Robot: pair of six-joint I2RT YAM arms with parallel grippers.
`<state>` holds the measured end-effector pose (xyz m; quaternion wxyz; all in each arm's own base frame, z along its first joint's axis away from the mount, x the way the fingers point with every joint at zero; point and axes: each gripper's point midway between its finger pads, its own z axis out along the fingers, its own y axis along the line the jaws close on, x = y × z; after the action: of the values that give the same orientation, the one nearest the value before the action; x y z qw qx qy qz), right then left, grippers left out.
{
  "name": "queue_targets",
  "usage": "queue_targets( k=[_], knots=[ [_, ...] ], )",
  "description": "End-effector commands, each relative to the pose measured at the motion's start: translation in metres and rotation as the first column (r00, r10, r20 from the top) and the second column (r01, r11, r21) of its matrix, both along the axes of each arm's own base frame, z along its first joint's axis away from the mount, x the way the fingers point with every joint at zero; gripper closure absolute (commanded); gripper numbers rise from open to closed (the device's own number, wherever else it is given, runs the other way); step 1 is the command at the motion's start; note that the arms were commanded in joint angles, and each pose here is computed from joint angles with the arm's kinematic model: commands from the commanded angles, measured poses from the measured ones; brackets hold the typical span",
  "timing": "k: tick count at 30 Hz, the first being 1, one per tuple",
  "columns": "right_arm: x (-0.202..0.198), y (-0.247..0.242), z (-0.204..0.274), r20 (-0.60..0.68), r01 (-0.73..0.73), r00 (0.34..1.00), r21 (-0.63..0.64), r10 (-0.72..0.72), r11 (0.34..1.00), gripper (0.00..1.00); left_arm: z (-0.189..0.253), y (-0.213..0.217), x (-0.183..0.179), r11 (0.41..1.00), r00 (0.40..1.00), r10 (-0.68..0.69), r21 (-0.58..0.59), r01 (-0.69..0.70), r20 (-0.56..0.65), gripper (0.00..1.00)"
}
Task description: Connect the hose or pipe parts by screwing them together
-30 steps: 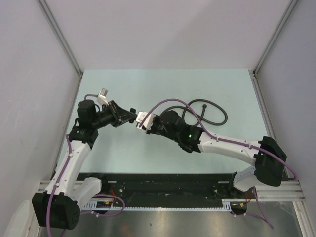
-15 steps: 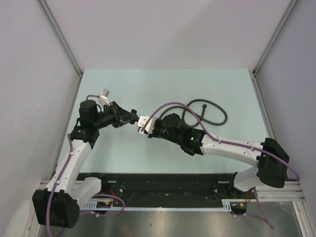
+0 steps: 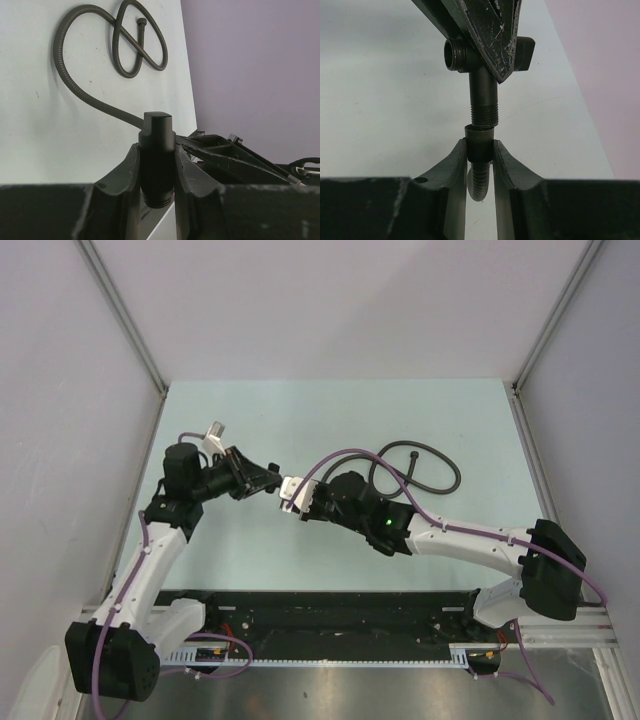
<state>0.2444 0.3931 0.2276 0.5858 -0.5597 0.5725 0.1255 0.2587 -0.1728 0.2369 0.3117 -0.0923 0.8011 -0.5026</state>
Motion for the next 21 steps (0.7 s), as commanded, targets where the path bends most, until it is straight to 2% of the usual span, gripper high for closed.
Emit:
queue_targets(
  k=[1,10,21],
  knots=[
    [-0.001,0.006,0.044,0.074,-0.012,0.997,0.123,0.003,0.992,1.0,0.003,-0.011,-0.009,0.997,0.998,-0.065,-0.03,0.066,0.009,1.0],
    [0.001,0.003,0.052,0.066,0.01,0.998,0.161,-0.021,0.987,1.0,-0.007,-0.018,-0.015,0.995,0.995,-0.096,-0.025,0.096,-0.012,1.0],
    [-0.008,0.006,0.052,0.053,-0.045,0.998,0.172,0.037,0.984,1.0,-0.007,-0.022,-0.02,0.991,0.992,-0.128,-0.038,0.127,-0.021,1.0]
  ],
)
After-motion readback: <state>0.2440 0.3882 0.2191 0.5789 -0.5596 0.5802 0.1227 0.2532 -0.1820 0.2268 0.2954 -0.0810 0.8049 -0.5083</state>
